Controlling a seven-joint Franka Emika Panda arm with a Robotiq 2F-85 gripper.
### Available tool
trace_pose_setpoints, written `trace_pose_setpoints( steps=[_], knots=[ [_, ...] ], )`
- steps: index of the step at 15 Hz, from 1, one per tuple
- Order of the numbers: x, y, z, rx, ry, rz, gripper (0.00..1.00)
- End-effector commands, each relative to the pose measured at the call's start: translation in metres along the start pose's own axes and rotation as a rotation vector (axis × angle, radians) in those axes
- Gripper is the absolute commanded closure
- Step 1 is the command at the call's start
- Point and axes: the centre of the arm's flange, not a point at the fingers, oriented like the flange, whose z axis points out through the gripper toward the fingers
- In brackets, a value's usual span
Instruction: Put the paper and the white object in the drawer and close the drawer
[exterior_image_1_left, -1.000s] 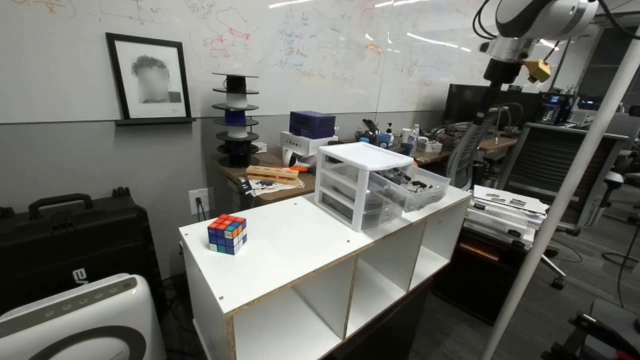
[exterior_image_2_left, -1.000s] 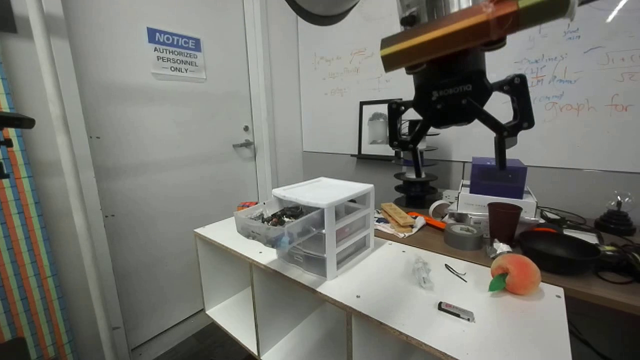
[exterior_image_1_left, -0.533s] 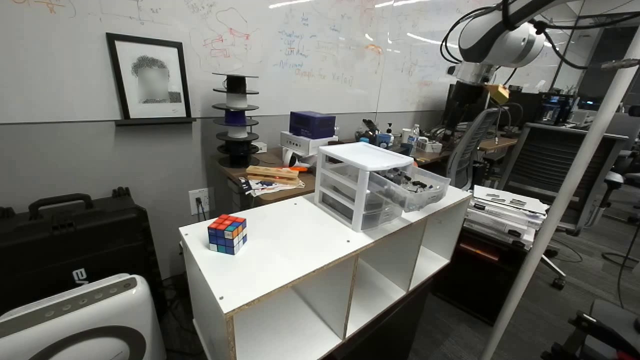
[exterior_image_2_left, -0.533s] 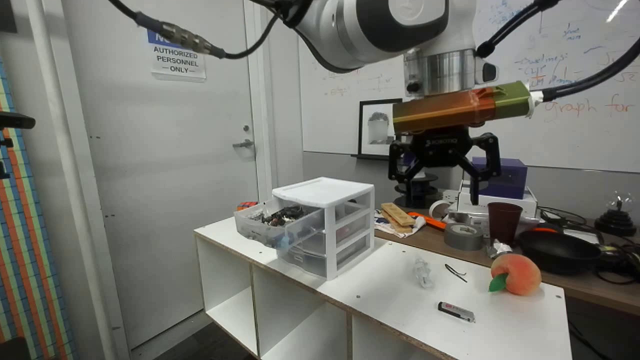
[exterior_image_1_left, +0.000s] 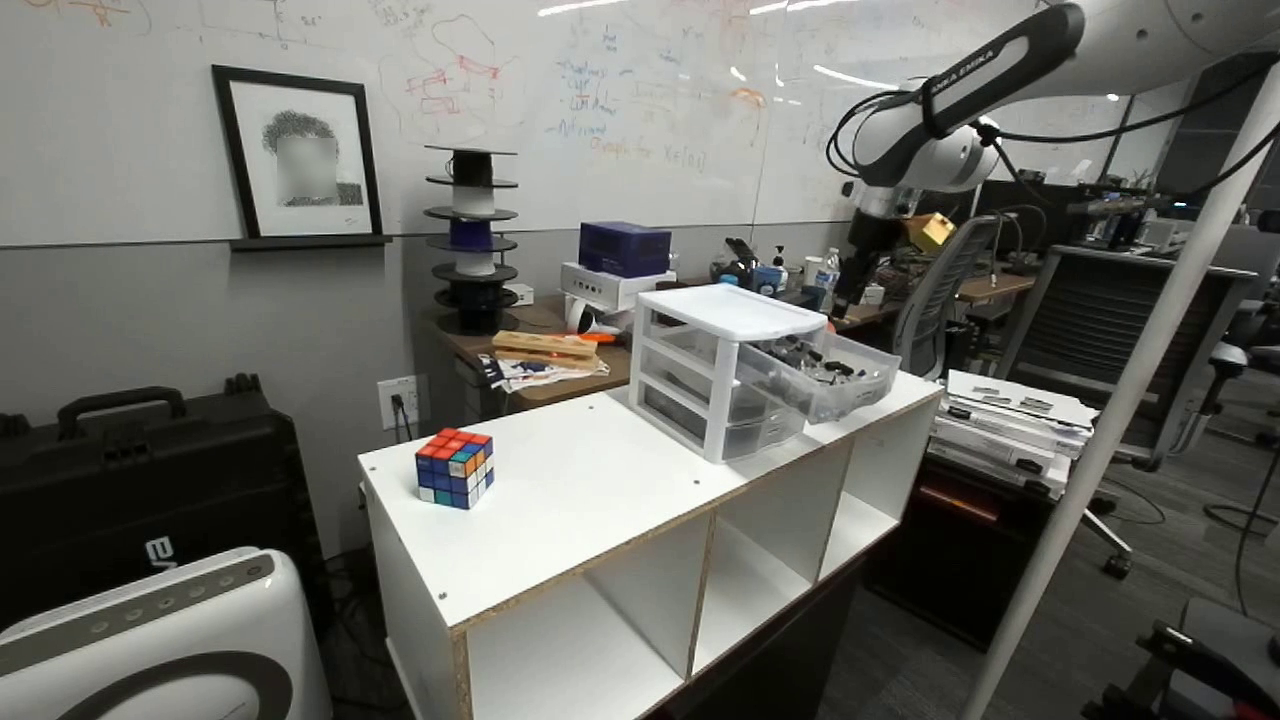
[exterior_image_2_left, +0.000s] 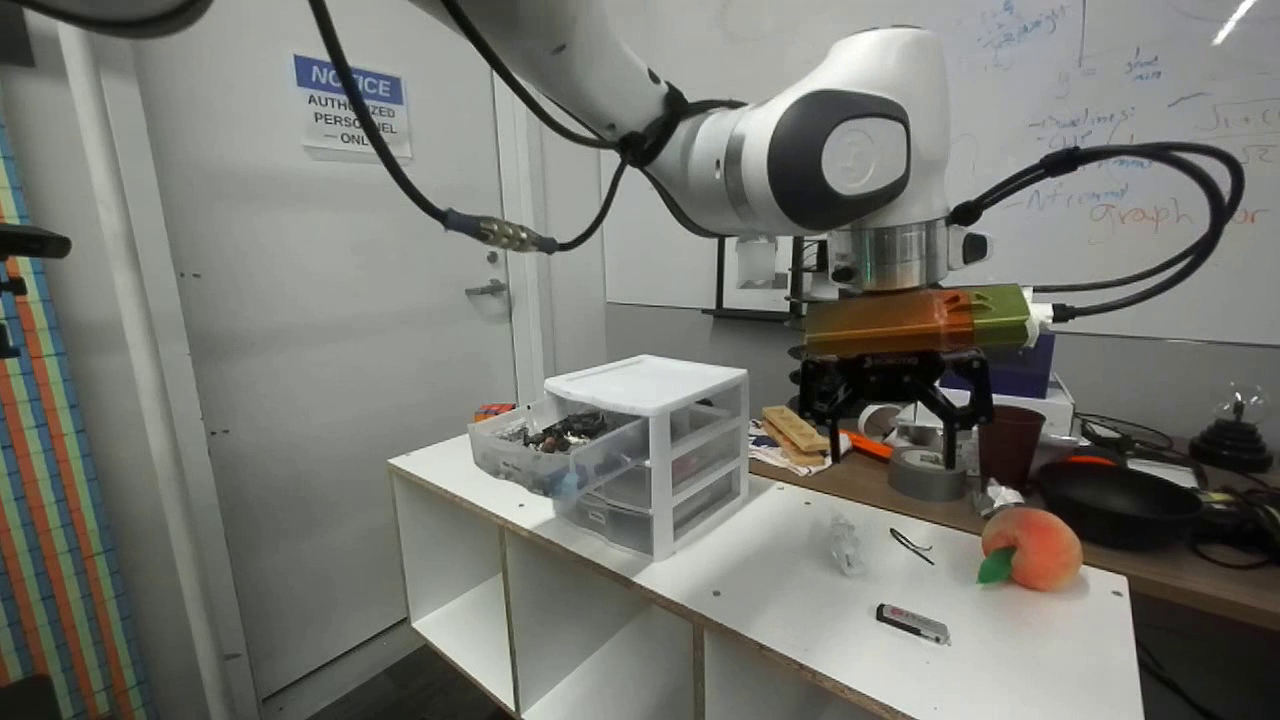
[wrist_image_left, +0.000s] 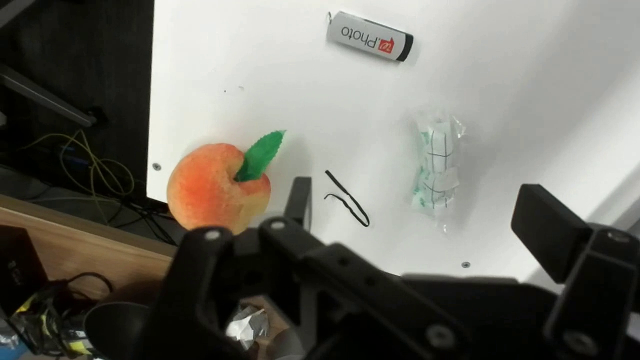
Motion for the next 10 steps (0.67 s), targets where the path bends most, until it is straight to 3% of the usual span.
trace_pose_setpoints(
  steps=[1,6,10],
  knots=[
    [0.05,0.014,0.027,-0.037,-0.01,0.003,0.0],
    [0.077,-0.01,0.06,-0.027,-0.035,-0.106,0.0],
    [0.084,-0.022,0.073,0.028,-0.064,-0.145,0.0]
  ],
)
